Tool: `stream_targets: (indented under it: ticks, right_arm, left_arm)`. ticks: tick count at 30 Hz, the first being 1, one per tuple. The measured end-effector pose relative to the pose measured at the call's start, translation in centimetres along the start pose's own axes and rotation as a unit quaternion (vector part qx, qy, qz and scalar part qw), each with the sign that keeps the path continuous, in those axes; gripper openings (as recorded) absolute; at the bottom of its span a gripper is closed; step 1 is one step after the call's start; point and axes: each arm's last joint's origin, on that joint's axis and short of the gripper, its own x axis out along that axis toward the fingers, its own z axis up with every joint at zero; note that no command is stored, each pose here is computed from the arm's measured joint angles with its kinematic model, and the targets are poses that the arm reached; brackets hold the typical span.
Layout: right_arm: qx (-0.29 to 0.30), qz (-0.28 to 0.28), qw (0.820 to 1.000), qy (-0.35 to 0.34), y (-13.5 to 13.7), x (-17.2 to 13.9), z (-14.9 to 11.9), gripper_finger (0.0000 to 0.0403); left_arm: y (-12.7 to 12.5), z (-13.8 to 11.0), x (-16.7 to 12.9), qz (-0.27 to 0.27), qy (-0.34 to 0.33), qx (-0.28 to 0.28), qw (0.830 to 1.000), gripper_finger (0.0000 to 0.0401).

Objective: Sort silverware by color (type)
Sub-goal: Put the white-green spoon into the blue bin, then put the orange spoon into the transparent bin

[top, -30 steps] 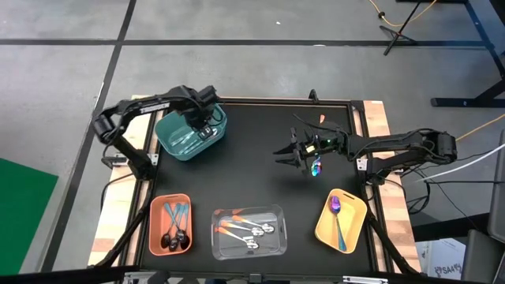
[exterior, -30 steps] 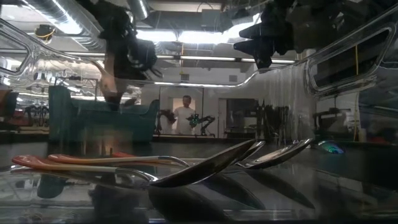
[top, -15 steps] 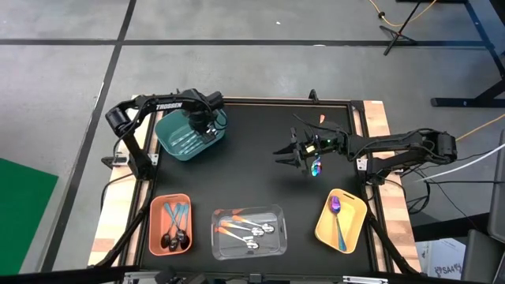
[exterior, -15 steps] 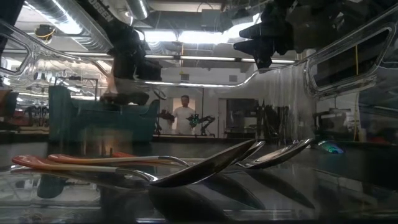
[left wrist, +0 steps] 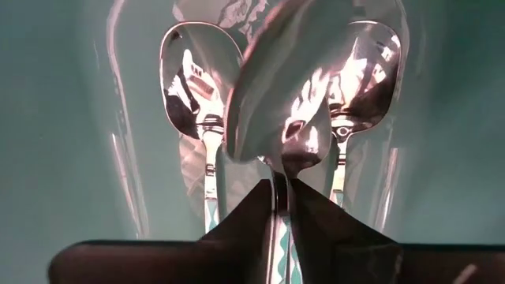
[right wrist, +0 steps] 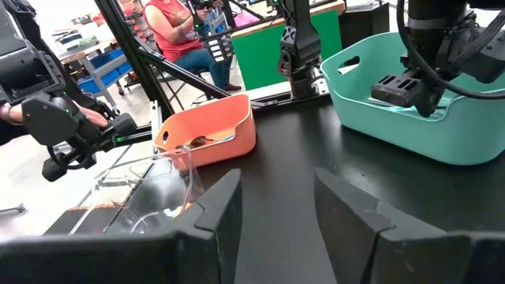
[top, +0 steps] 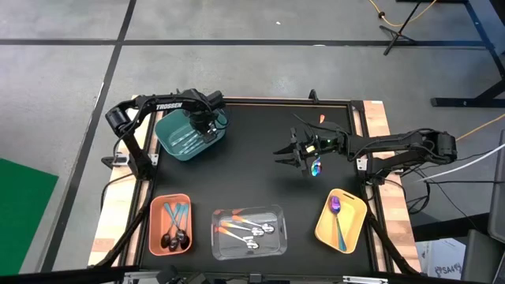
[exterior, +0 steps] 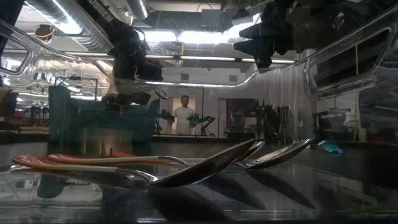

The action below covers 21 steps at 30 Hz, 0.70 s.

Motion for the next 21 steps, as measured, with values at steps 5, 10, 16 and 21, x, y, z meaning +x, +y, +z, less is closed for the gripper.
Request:
stream_targets:
  ticks: [5,10,16,21]
  right_arm:
    - [0.0,0.0,1.0,0.0,0.0,0.0,0.0,0.0145]
    - [0.0,0.0,1.0,0.0,0.0,0.0,0.0,0.0145]
    - [0.001,0.0,1.0,0.0,0.0,0.0,0.0,0.0145]
    - [0.001,0.0,1.0,0.0,0.0,0.0,0.0,0.0145]
  left_arm:
    - [0.0,0.08,0.0,0.0,-0.004,-0.001,1.0,0.0069]
    - [-0.04,0.25,-0.01,0.0,-0.013,-0.002,1.0,0.0085]
    - [-0.04,0.44,-0.01,0.0,-0.023,-0.003,1.0,0.0088]
    - [-0.04,0.44,-0.01,0.0,-0.023,-0.003,1.0,0.0088]
